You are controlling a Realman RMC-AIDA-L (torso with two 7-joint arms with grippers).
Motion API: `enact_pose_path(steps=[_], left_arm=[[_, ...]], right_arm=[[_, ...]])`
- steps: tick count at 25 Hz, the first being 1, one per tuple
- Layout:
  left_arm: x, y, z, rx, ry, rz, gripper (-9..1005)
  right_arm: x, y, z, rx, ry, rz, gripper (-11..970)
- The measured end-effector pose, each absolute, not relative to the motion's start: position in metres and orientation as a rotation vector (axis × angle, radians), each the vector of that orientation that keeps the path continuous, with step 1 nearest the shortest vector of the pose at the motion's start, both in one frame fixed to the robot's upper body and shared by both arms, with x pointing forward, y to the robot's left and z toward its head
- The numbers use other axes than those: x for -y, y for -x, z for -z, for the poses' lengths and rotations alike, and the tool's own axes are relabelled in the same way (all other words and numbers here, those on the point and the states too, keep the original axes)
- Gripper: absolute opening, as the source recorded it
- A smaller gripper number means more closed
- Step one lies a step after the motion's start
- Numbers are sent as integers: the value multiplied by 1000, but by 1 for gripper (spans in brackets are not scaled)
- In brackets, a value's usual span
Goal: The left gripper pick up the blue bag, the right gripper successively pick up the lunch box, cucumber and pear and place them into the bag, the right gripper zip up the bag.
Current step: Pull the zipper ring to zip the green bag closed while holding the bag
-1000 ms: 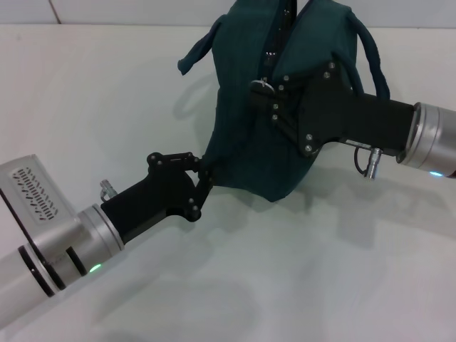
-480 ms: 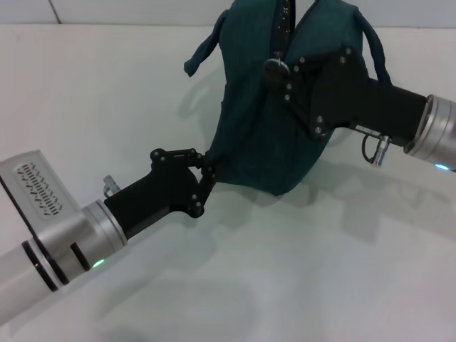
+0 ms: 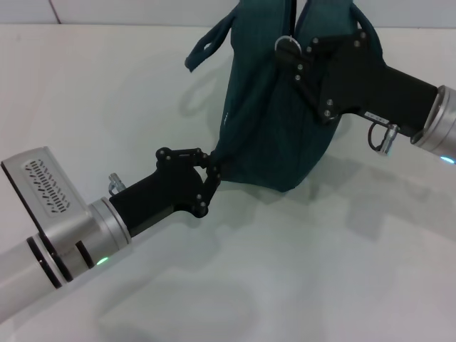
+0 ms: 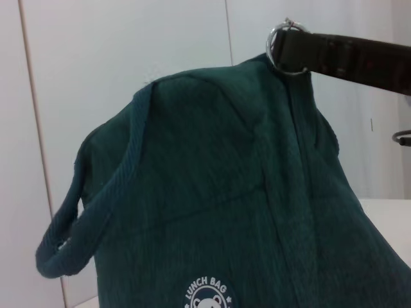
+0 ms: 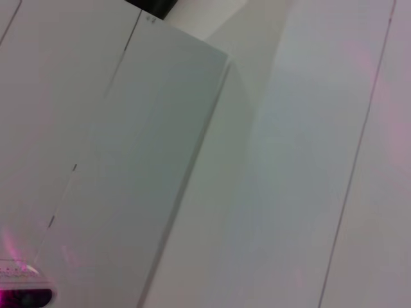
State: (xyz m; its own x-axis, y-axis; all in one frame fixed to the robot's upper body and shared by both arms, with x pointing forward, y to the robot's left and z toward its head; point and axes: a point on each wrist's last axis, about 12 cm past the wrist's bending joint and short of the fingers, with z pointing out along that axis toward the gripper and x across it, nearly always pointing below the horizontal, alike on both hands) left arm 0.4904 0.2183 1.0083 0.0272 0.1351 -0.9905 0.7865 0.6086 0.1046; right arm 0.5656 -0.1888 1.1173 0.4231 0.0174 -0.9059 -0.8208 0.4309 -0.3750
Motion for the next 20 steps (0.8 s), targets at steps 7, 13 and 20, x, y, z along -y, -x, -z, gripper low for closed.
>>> enact_pose_path(steps=[7, 13, 20], left_arm=[[-214, -491, -1014, -1472, -778, 667, 132], [-211, -492, -1022, -1438, -745, 740, 147], [-213, -489, -1036, -1373, -633, 888, 366]], right_arm=[[189, -564, -1114, -1014, 987, -653, 32], [190, -563, -1111, -1027, 988, -655, 32], [191, -563, -1110, -1028, 989, -656, 31]])
